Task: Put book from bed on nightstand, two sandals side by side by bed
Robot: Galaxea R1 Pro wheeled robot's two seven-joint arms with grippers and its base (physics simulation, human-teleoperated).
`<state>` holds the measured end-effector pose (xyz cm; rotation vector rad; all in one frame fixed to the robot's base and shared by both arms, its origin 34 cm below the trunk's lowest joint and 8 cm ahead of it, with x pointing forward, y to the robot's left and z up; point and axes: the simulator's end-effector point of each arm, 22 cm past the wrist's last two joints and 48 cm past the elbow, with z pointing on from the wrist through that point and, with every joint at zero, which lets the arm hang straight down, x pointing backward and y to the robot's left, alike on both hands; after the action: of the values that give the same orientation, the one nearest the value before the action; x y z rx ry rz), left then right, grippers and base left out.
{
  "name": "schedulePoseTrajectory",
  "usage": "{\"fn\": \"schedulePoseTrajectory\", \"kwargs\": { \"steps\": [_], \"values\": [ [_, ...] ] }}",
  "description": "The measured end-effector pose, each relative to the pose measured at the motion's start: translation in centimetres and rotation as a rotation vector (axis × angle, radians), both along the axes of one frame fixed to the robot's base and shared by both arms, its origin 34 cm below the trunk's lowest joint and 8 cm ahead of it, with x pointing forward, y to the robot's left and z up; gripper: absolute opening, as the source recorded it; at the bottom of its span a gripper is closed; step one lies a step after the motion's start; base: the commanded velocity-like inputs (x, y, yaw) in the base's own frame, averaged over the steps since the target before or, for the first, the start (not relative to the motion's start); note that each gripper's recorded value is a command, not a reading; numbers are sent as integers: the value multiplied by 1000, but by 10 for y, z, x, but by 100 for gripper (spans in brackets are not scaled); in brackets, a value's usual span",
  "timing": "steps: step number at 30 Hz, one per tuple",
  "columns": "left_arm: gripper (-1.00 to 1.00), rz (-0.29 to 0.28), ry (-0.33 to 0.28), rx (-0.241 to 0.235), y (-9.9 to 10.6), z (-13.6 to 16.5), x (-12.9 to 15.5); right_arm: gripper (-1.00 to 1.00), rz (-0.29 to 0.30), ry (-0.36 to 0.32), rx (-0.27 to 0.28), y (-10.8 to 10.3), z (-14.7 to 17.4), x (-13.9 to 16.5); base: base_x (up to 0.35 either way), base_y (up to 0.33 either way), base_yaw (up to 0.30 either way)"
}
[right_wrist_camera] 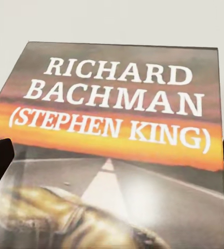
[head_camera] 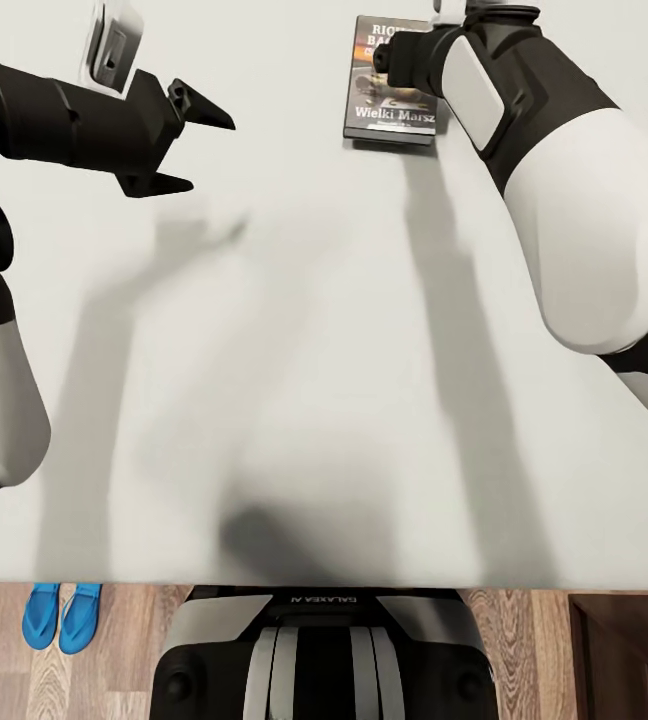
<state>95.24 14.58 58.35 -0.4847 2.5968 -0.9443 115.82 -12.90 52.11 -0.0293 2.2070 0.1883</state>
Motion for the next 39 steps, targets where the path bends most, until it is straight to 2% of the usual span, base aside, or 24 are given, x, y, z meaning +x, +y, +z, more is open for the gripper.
{"fn": "schedulePoseTrajectory", "kwargs": {
  "steps": [12, 34, 39],
  "values": [
    [100, 7, -3, -1, 3, 1, 0, 100, 0, 2, -1, 0, 0, 0, -169, 0, 0],
    [100, 6, -4, -1, 3, 1, 0, 100, -1, -16, 8, 0, 13, 6, -12, 0, 0],
    [100, 5, -4, -2, 3, 1, 0, 100, 46, -29, 44, 12, 19, 7, 0, 0, 0]
  ]
}}
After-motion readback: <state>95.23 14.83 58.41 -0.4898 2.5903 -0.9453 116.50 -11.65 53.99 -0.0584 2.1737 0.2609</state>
